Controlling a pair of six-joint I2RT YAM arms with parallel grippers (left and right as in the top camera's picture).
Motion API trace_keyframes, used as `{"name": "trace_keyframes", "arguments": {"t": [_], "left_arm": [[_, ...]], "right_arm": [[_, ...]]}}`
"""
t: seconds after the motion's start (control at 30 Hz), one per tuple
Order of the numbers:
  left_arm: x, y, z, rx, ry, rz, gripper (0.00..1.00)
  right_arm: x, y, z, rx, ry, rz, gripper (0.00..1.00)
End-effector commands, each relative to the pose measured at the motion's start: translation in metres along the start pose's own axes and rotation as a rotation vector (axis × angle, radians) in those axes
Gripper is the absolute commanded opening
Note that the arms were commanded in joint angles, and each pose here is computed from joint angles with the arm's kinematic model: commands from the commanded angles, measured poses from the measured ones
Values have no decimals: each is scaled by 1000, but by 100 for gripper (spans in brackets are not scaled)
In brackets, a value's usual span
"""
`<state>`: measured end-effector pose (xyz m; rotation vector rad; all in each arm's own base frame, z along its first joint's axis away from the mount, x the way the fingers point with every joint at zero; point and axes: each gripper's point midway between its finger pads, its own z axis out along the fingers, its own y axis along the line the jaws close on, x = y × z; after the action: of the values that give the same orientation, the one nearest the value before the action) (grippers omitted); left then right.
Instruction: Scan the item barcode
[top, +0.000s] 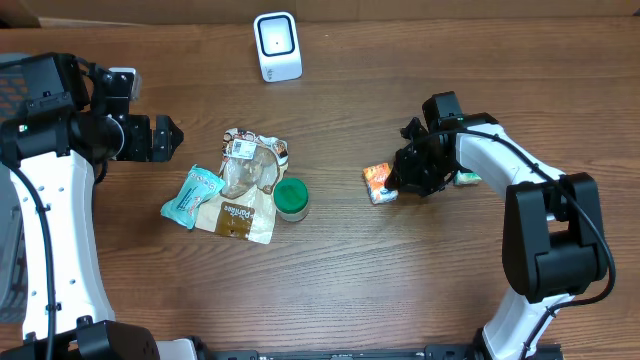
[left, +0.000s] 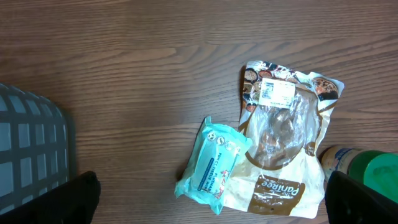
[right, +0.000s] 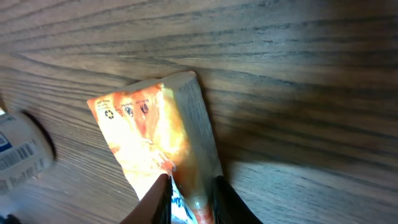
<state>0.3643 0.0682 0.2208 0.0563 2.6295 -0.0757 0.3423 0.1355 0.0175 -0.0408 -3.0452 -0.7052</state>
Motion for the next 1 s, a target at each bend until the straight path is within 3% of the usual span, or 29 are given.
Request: {"name": "trace_keyframes", "arguments": {"t": [0.0,0.33,0.97], "left_arm": [[-9,-2,-8,3,-32,21,100],[-9,-2,-8,3,-32,21,100],[-9,-2,-8,3,-32,21,99]], "right_arm": [[2,7,-3,-29,1,28,21],[-2,6,-46,68,-29,73,36],[9,-2,-13,10,-28,71,35]]}}
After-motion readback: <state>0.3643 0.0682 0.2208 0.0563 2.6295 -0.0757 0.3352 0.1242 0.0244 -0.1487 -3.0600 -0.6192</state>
